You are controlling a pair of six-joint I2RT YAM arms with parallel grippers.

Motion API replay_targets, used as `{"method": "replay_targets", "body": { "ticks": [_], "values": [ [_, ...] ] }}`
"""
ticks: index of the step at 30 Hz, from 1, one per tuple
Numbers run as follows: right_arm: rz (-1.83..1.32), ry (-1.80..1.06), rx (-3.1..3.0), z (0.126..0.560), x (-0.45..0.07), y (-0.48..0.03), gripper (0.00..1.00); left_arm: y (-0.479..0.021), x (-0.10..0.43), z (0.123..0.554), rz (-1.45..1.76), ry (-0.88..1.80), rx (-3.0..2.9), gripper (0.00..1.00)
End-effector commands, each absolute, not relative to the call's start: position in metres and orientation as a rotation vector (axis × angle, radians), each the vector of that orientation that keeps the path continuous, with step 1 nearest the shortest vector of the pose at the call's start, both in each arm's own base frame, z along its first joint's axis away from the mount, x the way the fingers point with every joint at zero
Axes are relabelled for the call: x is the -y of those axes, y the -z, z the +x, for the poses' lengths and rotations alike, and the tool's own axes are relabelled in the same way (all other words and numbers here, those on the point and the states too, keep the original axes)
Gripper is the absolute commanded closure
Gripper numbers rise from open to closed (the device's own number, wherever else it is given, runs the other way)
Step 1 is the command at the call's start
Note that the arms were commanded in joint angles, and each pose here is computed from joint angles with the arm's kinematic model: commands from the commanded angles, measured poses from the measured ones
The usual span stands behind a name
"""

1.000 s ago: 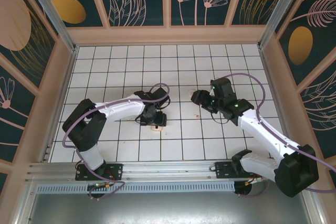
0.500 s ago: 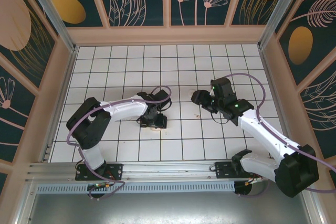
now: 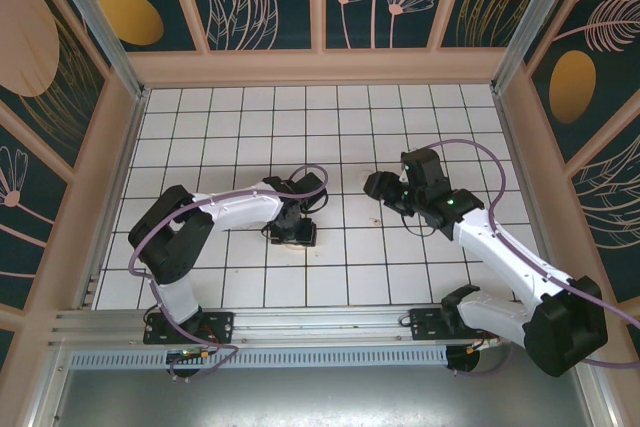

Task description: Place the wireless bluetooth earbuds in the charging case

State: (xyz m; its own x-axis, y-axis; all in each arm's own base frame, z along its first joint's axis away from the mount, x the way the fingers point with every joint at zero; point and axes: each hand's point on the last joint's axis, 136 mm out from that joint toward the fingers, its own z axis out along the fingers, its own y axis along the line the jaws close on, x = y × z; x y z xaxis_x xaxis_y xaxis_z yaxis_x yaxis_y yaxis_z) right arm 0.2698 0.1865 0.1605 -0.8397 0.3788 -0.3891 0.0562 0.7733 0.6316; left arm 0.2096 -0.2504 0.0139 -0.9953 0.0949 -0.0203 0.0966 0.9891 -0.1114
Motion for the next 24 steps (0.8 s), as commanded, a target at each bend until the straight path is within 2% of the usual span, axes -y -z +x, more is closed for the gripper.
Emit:
{"method": "replay_targets", "body": {
  "ticks": [1,6,10,13,18,24],
  "values": [
    [0.309,-0.849,-2.450,0.269,-0.188,-0.164,0.43,-0.024,0.252,0.212,0.187,0.180,-3.089,0.45],
    [0.243,-0.890,-2.455,0.268,-0.192,-0.168,0.43,-0.041,0.261,0.229,0.306,0.235,-2.964,0.46],
    [0.226,-0.926,-2.452,0.272,-0.186,-0.173,0.44,-0.081,0.278,0.248,0.444,0.375,-2.747,0.52],
    [0.192,-0.967,-2.443,0.276,-0.188,-0.179,0.45,-0.115,0.297,0.253,0.595,0.533,-2.549,0.50],
    [0.024,-1.064,-2.418,0.277,-0.206,-0.189,0.48,-0.155,0.313,0.243,0.862,0.682,-2.226,0.51],
    [-0.188,-1.209,-2.378,0.266,-0.226,-0.207,0.51,-0.168,0.317,0.227,1.165,0.660,-1.924,0.51]
  ]
}}
